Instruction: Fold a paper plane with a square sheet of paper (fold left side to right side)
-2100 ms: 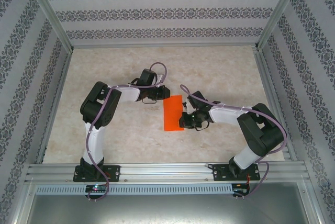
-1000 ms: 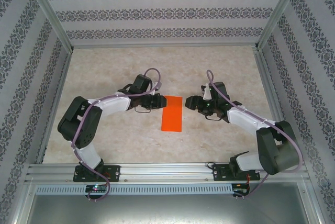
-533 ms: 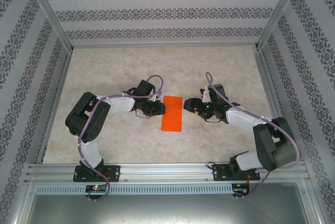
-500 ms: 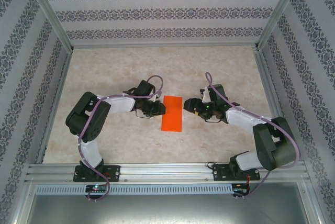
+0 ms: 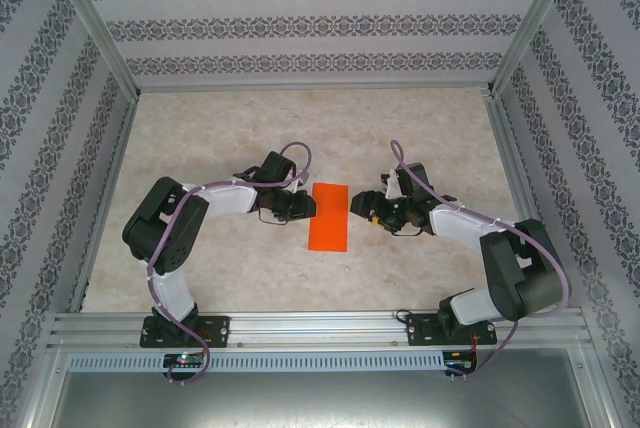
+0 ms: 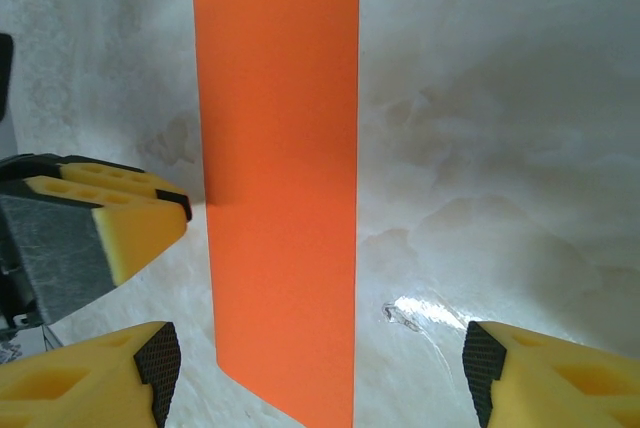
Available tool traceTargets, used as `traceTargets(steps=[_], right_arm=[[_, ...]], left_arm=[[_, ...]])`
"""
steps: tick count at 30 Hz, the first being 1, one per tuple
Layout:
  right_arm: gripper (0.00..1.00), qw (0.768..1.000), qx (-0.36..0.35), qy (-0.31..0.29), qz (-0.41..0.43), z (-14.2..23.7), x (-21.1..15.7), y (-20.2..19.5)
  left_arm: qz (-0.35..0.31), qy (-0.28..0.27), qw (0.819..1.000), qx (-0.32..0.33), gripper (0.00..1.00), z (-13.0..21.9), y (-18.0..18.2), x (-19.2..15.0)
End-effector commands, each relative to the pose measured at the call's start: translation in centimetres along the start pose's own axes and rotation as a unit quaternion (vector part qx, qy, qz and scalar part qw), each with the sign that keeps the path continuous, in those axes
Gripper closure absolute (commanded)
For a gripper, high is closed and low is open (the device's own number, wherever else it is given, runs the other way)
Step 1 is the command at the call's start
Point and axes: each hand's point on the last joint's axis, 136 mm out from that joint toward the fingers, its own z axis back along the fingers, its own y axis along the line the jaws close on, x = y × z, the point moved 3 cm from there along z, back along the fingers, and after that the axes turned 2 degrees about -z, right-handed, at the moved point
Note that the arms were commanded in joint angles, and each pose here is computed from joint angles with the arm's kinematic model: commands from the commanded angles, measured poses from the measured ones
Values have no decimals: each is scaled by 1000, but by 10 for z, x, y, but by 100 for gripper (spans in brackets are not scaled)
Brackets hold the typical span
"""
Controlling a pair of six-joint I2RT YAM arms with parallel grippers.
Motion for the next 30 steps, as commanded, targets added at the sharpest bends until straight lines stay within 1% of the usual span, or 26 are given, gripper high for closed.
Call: traceTargets(steps=[1, 6, 13, 16, 21, 24, 30], right_arm=[[23, 1000, 7, 9, 12, -2, 3, 6], [23, 1000, 9, 20, 11, -6, 0, 8], [23, 999, 3, 36, 12, -9, -6, 11], [26, 999, -2, 49, 9, -10, -11, 11], [39, 997, -6, 82, -1, -19, -25, 15], [44, 995, -12, 97, -10, -24, -33, 16], [46, 992, -26, 116, -39, -32, -45, 8]], left_arm=[[-27, 3, 1000, -8, 78, 4, -17, 0], [-24, 16, 1000, 12, 78, -8, -8, -2], [-13, 33, 997, 65, 80, -18, 14, -9], [-11, 34, 997, 70, 80, -17, 18, -13], [-9, 32, 997, 71, 81, -16, 21, -17], [-9, 30, 997, 69, 81, -16, 20, -17], [-12, 27, 998, 64, 81, -17, 17, -16]])
